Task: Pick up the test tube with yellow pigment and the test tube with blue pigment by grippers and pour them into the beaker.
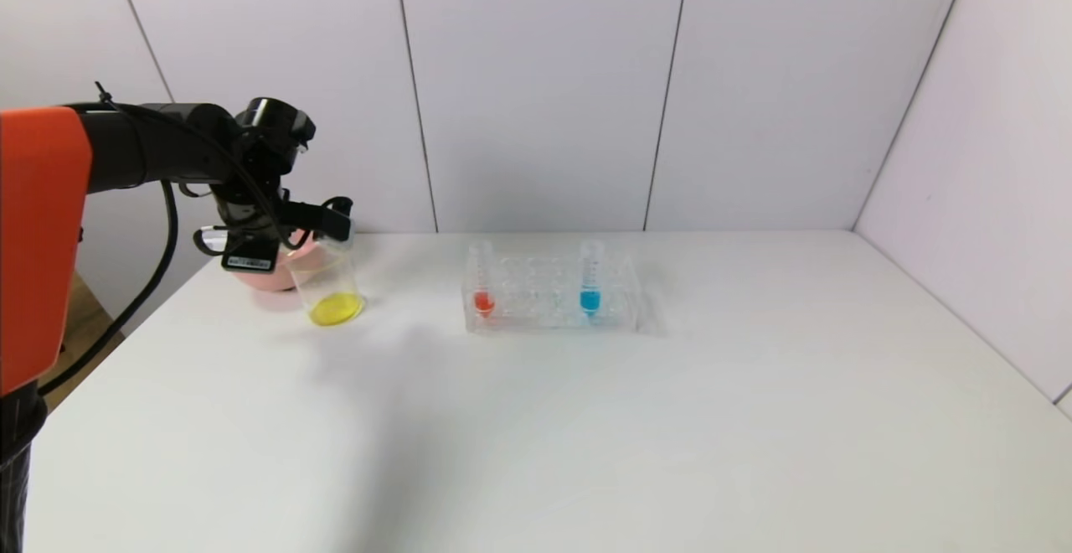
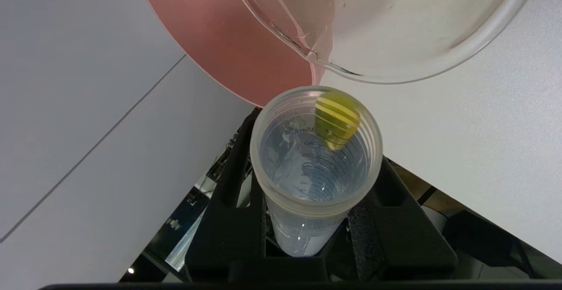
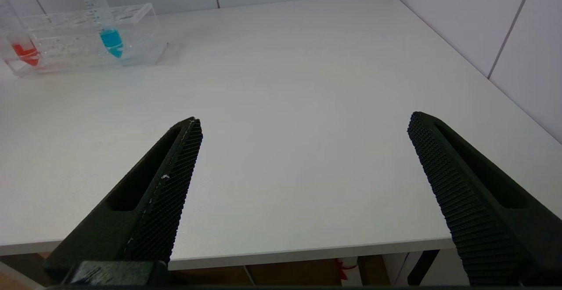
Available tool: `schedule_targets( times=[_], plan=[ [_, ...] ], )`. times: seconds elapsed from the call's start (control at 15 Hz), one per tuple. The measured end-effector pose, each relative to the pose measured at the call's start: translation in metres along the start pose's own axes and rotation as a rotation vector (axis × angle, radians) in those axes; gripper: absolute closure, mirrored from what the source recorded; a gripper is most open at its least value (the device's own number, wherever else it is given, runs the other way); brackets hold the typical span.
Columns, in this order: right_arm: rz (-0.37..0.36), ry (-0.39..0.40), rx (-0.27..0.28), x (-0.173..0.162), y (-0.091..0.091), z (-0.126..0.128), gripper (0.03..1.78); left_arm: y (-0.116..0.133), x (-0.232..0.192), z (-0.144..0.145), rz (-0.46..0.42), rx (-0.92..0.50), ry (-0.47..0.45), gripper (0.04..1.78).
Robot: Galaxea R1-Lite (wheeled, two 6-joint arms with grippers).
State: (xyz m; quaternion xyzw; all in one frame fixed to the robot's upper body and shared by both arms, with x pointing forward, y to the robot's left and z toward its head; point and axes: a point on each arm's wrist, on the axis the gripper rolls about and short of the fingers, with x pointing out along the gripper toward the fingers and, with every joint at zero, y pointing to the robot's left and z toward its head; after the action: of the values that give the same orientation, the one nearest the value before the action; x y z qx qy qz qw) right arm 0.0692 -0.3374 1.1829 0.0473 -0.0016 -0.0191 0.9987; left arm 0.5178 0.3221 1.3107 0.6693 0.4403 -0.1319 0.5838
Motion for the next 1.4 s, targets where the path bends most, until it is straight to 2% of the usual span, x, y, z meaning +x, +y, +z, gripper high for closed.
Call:
schedule_targets(
  times=[1.13, 1.4],
  plan=[
    [0.0, 0.0, 0.0, 0.0, 0.0, 0.0, 0.1, -0.0005, -0.0029, 0.0047, 0.004, -0.015, -0.009, 1.28],
    [0.0, 0.0, 0.0, 0.0, 0.0, 0.0, 0.1, 0.0005, -0.0064, 0.0038, 0.005, -0.107, -0.047, 1.28]
  ],
)
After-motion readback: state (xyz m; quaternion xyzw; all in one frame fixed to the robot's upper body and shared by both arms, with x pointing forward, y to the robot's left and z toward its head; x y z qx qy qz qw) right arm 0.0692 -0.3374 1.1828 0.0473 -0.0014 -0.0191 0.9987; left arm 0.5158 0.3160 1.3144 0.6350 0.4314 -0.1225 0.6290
